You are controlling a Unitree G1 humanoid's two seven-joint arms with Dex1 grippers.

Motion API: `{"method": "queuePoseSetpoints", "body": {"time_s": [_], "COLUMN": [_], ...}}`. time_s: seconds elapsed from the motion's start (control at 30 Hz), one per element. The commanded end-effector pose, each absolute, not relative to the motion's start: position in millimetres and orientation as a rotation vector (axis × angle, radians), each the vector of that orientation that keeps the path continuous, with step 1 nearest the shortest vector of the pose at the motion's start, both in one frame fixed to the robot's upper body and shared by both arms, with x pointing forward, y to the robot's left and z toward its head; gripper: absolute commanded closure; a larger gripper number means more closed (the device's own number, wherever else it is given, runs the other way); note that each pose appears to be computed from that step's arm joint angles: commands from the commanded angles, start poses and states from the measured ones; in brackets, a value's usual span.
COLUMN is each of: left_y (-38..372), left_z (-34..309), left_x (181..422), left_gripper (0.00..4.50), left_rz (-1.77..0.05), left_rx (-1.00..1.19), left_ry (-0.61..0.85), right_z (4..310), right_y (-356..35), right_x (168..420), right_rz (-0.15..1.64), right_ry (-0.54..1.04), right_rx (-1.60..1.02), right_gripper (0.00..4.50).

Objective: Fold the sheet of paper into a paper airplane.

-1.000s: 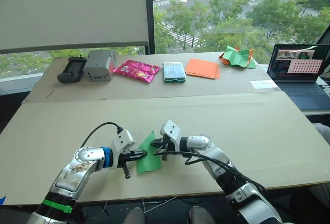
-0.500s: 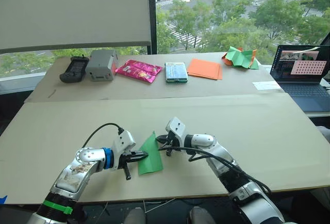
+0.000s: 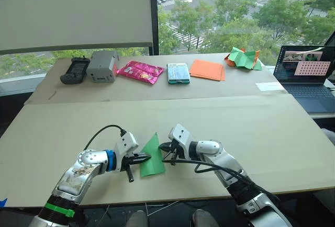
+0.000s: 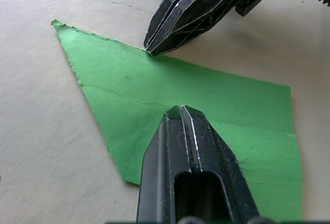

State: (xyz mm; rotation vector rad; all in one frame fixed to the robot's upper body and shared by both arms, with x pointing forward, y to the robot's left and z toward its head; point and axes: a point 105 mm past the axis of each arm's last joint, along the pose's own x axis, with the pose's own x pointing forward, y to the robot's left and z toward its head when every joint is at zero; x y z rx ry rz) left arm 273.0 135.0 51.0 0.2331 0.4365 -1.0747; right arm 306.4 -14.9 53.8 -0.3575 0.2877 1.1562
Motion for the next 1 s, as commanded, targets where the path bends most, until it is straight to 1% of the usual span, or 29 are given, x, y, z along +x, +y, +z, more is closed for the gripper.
{"method": "queuePoseSetpoints", "body": {"time_s": [0.03,0.27,0.53,0.63,0.67,0.8,0.93,1.0], "left_y": [136,137,138,138,138,139,139,140], "left_z": [36,35,36,35,35,35,34,35], "left_x": [268,266,265,265,264,263,262,262], "left_gripper": [4.49,4.49,4.49,4.49,4.49,4.49,4.49,4.49], "left_rz": [-1.072,-1.071,-1.072,-1.072,-1.072,-1.074,-1.075,-1.077], "left_rx": [0.225,0.224,0.224,0.225,0.225,0.227,0.229,0.23], "left_ry": [0.51,0.517,0.52,0.522,0.522,0.524,0.527,0.528], "right_z": [21,19,15,17,21,56,93,104], "right_y": [-20,-17,-15,-16,-16,-13,-7,-3], "right_x": [283,269,260,263,267,286,288,287], "right_rz": [1.224,1.293,1.345,1.327,1.309,1.255,1.274,1.289], "right_ry": [0.445,0.451,0.468,0.444,0.429,0.297,0.165,0.13], "right_rx": [-0.38,-0.415,-0.472,-0.484,-0.479,-0.395,-0.316,-0.3], "right_gripper": [4.5,4.5,4.5,4.5,4.5,4.5,4.5,4.5]}}
